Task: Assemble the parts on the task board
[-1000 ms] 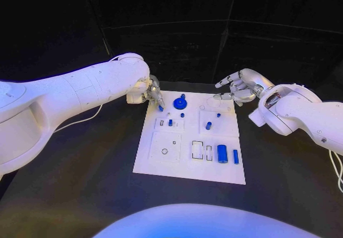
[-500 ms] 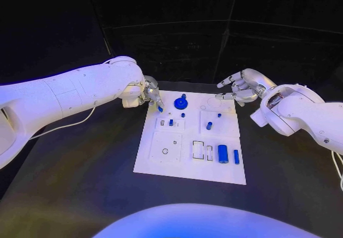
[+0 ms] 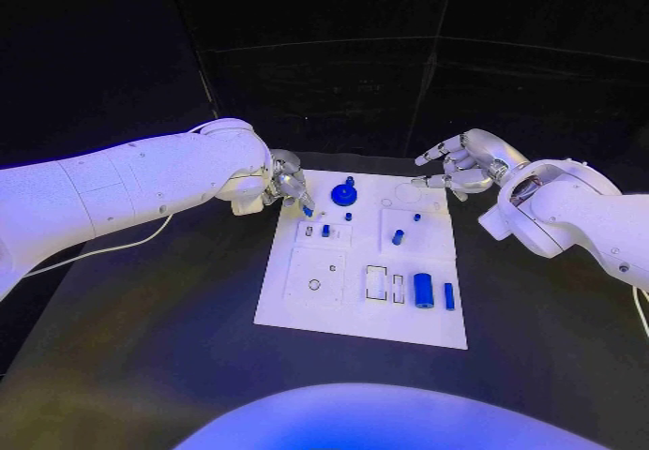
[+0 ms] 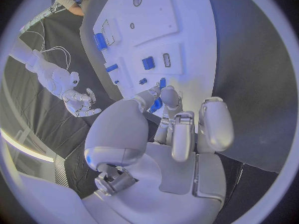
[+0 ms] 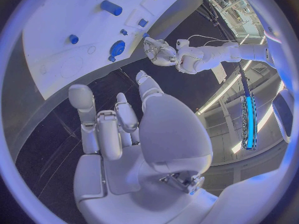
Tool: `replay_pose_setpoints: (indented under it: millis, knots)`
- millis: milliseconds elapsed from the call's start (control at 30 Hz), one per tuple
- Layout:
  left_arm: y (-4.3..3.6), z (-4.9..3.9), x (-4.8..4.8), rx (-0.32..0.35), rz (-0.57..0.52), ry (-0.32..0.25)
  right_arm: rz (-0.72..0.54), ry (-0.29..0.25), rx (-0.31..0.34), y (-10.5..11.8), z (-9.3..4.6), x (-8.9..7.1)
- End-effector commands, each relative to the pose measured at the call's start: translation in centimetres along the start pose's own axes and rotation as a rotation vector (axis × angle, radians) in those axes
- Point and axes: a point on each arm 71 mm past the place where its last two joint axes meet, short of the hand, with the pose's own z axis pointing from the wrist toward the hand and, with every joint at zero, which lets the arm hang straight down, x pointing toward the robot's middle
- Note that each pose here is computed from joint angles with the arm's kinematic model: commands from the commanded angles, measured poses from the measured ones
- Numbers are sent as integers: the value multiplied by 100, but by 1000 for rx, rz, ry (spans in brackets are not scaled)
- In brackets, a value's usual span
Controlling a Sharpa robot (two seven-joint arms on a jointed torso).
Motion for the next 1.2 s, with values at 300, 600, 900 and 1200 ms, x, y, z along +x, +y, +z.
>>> replay_pose_setpoints:
  millis: [300,600,900,1200]
  knots:
    - [50,-86,151,49,-8,-168,3,-2,-9,3,-4,-16]
    - [44,-114,217,50,20,-169,3,-1,-10,4,1,-13]
    - [59,-128,287,20,55,-104,3,-1,-10,2,3,-12]
    - [62,-121,329,6,85,-50,3,1,-11,5,6,-8]
